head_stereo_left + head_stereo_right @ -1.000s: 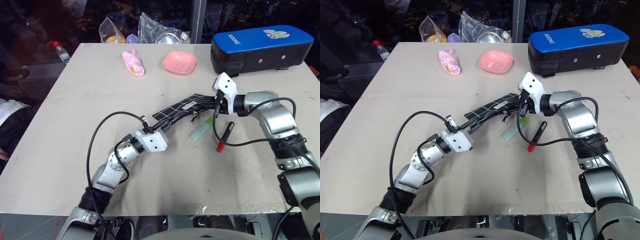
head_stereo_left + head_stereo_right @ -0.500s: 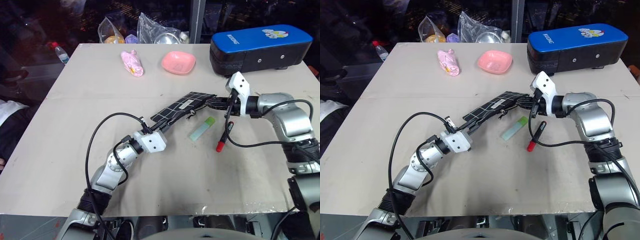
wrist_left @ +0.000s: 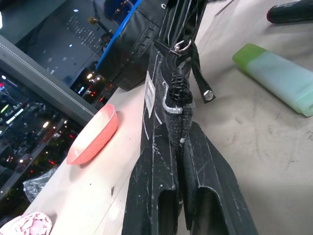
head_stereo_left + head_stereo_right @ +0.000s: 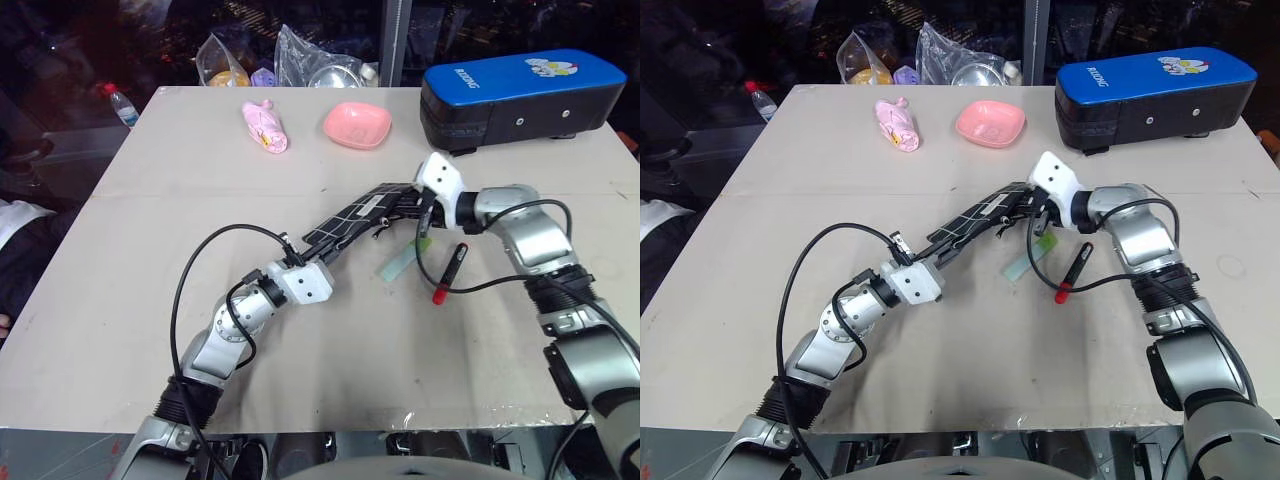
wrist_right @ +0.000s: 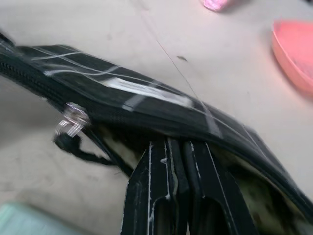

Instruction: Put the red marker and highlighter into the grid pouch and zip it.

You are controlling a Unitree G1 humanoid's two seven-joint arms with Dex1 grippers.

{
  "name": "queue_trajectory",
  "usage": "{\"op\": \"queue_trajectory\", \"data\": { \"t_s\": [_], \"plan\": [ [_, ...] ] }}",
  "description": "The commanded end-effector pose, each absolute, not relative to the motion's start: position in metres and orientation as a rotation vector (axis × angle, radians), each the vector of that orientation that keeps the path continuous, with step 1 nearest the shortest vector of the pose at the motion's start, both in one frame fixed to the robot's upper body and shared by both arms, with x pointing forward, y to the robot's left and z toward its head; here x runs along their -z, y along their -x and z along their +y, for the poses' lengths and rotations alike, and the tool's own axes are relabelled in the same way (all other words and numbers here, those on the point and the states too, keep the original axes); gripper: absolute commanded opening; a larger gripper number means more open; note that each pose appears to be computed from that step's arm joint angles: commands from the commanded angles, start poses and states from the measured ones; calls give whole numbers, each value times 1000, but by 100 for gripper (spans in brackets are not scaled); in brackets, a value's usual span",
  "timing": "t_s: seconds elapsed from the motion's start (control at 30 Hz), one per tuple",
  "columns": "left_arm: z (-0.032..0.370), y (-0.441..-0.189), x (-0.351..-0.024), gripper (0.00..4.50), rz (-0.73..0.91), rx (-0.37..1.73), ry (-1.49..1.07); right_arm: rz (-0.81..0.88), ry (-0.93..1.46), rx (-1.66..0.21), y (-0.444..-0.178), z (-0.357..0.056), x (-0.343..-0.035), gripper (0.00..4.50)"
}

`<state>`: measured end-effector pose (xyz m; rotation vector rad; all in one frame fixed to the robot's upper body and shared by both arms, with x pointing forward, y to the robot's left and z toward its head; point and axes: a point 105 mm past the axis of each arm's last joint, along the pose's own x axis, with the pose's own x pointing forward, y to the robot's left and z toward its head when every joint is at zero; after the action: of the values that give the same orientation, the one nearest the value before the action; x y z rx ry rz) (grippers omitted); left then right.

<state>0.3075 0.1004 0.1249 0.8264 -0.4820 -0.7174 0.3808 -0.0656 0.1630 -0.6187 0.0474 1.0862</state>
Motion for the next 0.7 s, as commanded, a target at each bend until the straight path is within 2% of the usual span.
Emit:
{"op": "queue_trajectory", "data": {
  "t_s": [0.03,0.17,0.27,0.43,0.5,0.53,0.7],
  "plan": [
    [101,-311,-154,0,-568,657,-784,-231,805,-1123,-374,-41,-185,10],
    [101,-314,-162,0,-581,637,-758,-383,1147,-1158,-372,-34,-166,10],
    [101,-315,-164,0,-582,625,-748,-444,1233,-1140,-376,-32,-165,80],
    [102,-315,-164,0,-574,616,-734,-505,1348,-1105,-382,-28,-168,318],
    [100,-315,-163,0,-574,617,-732,-497,1352,-1099,-384,-27,-168,427],
    [100,-315,-163,0,-574,618,-732,-493,1352,-1098,-385,-27,-168,439],
    [97,-315,-162,0,-570,622,-728,-479,1333,-1084,-387,-27,-168,439]
  ]
}}
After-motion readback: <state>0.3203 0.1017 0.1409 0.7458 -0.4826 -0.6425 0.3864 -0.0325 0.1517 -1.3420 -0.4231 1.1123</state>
